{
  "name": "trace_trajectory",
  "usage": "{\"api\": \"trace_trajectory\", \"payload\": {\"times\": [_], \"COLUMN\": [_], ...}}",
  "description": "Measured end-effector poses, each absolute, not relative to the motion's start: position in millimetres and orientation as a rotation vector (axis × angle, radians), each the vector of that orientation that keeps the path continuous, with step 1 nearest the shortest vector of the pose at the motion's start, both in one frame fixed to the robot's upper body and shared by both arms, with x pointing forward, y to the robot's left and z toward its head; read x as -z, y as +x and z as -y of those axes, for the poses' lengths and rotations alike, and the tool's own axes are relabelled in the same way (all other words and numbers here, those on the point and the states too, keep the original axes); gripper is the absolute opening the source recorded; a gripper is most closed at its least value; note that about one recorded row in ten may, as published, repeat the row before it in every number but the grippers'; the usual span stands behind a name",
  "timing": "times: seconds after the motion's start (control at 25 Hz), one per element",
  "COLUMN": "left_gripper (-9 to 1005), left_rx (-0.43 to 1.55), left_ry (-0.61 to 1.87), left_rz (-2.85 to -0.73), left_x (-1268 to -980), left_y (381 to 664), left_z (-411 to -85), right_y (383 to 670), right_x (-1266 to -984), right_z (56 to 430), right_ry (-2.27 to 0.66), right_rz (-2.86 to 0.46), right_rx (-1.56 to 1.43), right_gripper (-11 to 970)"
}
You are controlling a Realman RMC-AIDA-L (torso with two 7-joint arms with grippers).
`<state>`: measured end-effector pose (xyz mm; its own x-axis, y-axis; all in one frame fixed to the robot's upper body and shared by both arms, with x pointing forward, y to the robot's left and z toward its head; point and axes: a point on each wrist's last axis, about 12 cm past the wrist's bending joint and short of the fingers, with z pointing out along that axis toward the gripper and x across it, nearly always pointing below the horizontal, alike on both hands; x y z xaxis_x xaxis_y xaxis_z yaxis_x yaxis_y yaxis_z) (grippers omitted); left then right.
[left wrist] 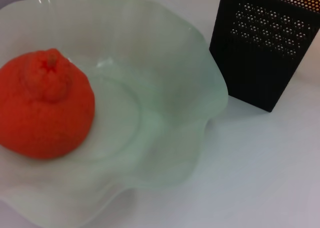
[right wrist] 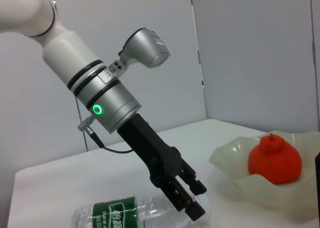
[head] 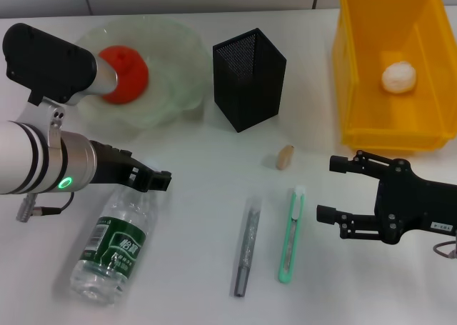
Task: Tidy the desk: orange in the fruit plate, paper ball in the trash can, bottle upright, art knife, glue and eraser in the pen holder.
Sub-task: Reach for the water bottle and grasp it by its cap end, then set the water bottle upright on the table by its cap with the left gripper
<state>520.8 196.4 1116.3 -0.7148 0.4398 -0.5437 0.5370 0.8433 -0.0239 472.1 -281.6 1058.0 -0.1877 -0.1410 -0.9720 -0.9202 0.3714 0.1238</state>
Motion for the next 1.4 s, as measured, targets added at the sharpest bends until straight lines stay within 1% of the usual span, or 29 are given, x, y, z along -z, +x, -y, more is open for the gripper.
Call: {"api": "trace_trajectory", "payload": {"times": [0.56, 0.76, 0.96, 1.08, 1.16, 1.2, 1.24, 1.36, 1.4], "left_gripper": [713, 684, 472, 459, 449, 445, 445, 445, 445], "left_rx": [0.239, 0.229, 0.223, 0.227, 0.255, 0.29, 0.364, 0.402, 0.463], "left_ry": [0.726, 0.722, 0.733, 0.756, 0.773, 0.77, 0.766, 0.773, 0.786], "left_rz": [-2.51, -2.546, -2.538, -2.505, -2.47, -2.446, -2.386, -2.34, -2.23], "left_x": [-1111, -1111, -1114, -1120, -1125, -1127, -1131, -1134, -1137], "left_y": [527, 530, 530, 529, 528, 527, 525, 524, 519], "left_z": [-195, -199, -200, -201, -207, -213, -225, -232, -250], "right_y": [472, 472, 473, 472, 472, 471, 471, 471, 471], "right_x": [-1056, -1056, -1058, -1058, -1058, -1058, -1058, -1058, -1058], "right_z": [283, 283, 284, 284, 285, 285, 286, 286, 286], "right_ry": [-0.956, -0.953, -0.94, -0.936, -0.934, -0.932, -0.93, -0.93, -0.929], "right_rz": [-1.627, -1.63, -1.639, -1.638, -1.638, -1.638, -1.638, -1.637, -1.637], "right_rx": [-0.946, -0.948, -0.958, -0.961, -0.963, -0.963, -0.963, -0.965, -0.965], "right_gripper": [848, 848, 847, 847, 847, 847, 847, 847, 847]}}
